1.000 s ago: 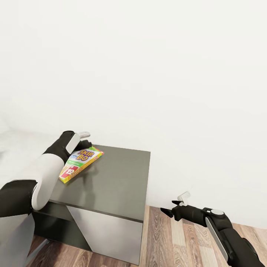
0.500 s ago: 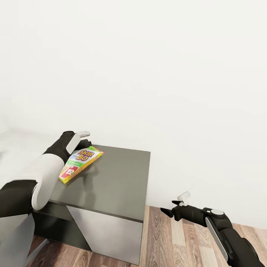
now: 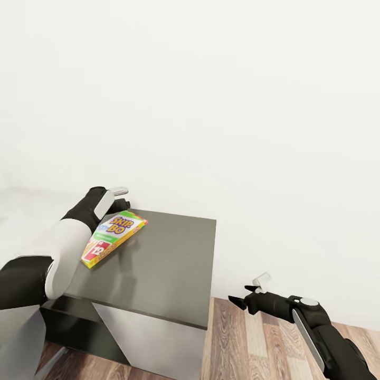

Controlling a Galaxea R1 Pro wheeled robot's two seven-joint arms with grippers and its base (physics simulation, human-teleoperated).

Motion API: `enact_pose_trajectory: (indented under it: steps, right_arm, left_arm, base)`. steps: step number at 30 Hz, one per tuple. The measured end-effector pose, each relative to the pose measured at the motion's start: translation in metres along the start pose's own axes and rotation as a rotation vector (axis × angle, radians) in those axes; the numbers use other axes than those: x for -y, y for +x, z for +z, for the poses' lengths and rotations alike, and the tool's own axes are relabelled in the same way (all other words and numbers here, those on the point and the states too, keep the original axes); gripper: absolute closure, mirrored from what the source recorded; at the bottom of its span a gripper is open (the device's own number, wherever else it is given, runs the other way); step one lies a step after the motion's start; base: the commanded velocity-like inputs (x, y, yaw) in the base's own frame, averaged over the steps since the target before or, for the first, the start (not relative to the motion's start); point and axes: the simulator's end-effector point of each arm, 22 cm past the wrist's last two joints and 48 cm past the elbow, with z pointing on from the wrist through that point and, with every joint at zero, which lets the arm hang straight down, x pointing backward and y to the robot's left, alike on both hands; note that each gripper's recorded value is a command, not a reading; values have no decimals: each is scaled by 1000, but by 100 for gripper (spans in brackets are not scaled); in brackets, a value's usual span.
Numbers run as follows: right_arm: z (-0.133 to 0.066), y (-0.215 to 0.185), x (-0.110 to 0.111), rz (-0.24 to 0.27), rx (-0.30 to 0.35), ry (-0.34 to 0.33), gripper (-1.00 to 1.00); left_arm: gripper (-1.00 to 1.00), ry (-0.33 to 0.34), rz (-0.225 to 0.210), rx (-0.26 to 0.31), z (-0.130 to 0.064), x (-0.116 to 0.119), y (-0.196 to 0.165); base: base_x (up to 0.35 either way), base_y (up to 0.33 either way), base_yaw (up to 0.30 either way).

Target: Put all the toys in the child's room - the three board games (two on the bed and one on the table), the two jigsaw puzzles on the table, and the tennis ball on the table - inside the toy box on the table in the child's room.

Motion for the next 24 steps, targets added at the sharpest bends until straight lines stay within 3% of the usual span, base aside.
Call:
enact_pose_trajectory:
  steps: [16, 24]
  right_arm:
    - [0, 0, 0, 0, 0, -1, -100]
    - [0, 0, 0, 0, 0, -1, -100]
  left_arm:
    - [-100, 1, 0, -4, 1, 0, 2]
    - [-100, 10, 3, -6, 0, 8, 4]
  base:
    - [2, 0, 0]
    - [111, 0, 0]
